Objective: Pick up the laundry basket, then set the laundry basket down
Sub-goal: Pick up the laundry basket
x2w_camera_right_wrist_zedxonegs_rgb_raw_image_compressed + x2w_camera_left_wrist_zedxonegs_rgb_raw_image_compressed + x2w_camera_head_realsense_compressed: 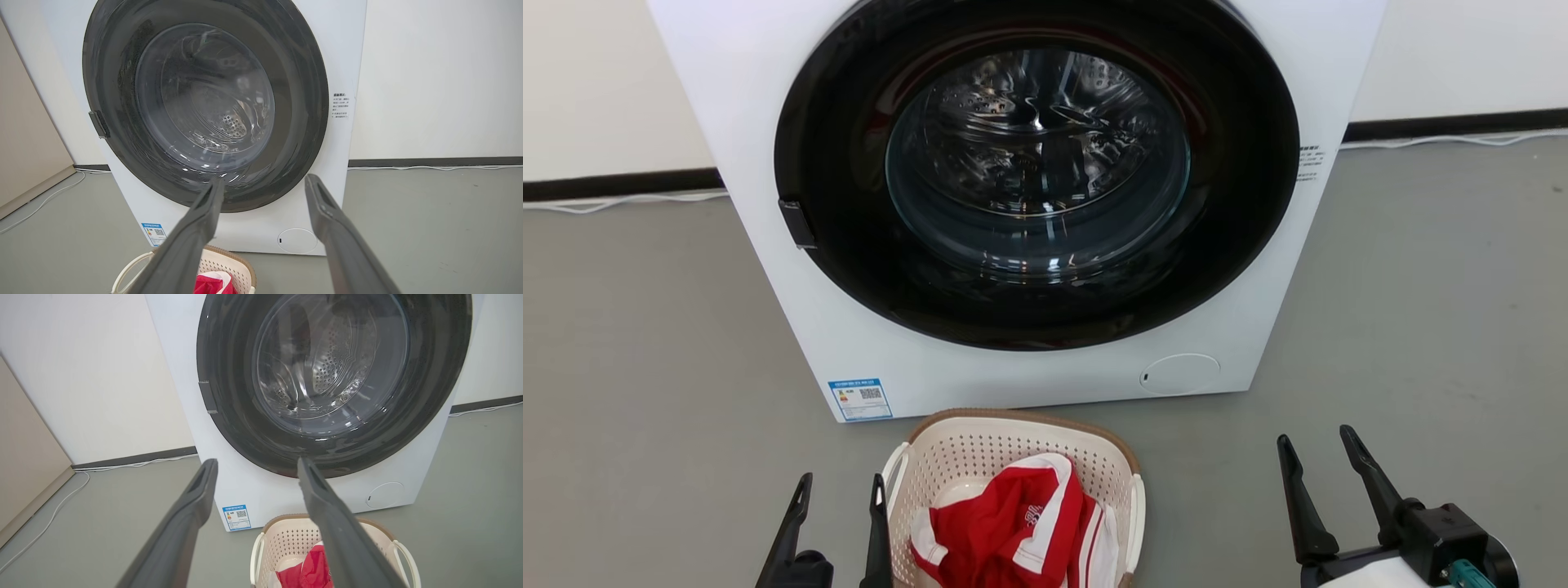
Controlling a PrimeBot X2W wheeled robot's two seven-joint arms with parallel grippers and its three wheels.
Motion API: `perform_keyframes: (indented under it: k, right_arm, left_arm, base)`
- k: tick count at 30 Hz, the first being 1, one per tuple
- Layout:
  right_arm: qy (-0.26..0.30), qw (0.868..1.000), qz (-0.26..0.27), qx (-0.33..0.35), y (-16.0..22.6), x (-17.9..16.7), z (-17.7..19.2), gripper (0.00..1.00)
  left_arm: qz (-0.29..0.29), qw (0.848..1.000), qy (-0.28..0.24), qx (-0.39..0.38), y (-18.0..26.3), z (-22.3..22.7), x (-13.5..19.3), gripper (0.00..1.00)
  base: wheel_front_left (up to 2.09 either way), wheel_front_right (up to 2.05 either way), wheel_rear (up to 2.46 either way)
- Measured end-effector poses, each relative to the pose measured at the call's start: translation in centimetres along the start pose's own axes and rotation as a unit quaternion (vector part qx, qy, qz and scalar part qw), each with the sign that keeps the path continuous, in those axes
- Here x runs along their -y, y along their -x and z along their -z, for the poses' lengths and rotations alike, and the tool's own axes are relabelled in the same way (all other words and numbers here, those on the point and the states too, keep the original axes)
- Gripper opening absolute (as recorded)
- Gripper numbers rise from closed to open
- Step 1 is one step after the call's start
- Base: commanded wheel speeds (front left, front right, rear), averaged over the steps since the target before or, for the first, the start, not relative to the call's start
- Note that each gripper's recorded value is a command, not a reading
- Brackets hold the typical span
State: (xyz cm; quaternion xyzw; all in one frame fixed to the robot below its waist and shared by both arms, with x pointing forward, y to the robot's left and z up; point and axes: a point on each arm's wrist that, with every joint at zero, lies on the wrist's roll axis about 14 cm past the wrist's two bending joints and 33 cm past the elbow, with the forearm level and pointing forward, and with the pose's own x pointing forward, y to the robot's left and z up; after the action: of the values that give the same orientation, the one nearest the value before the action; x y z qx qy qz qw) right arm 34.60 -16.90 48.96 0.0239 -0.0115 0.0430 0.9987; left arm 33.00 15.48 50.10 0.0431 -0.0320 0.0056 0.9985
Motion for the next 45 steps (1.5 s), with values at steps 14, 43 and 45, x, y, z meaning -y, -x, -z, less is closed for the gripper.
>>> perform_keyframes:
  k: [14,43,45]
  right_arm:
    - [-0.002,1.0,-0.002,-0.019,-4.0,0.3,1.4,1.0]
    - [-0.004,0.997,-0.005,-0.082,-15.9,1.7,11.5,1.0]
    - [-0.004,0.996,-0.006,-0.084,-16.3,1.7,12.1,1.0]
  left_arm:
    - [0.007,0.998,0.008,-0.062,-3.2,4.2,0.2,1.0]
    - [0.023,0.967,0.036,-0.25,-13.5,22.1,2.1,1.0]
    - [0.02,0.964,0.034,-0.264,-13.5,23.3,1.9,1.0]
  base:
    - [0.0,0.0,0.0]
    - [0.0,0.0,0.0]
    - [0.0,0.0,0.0]
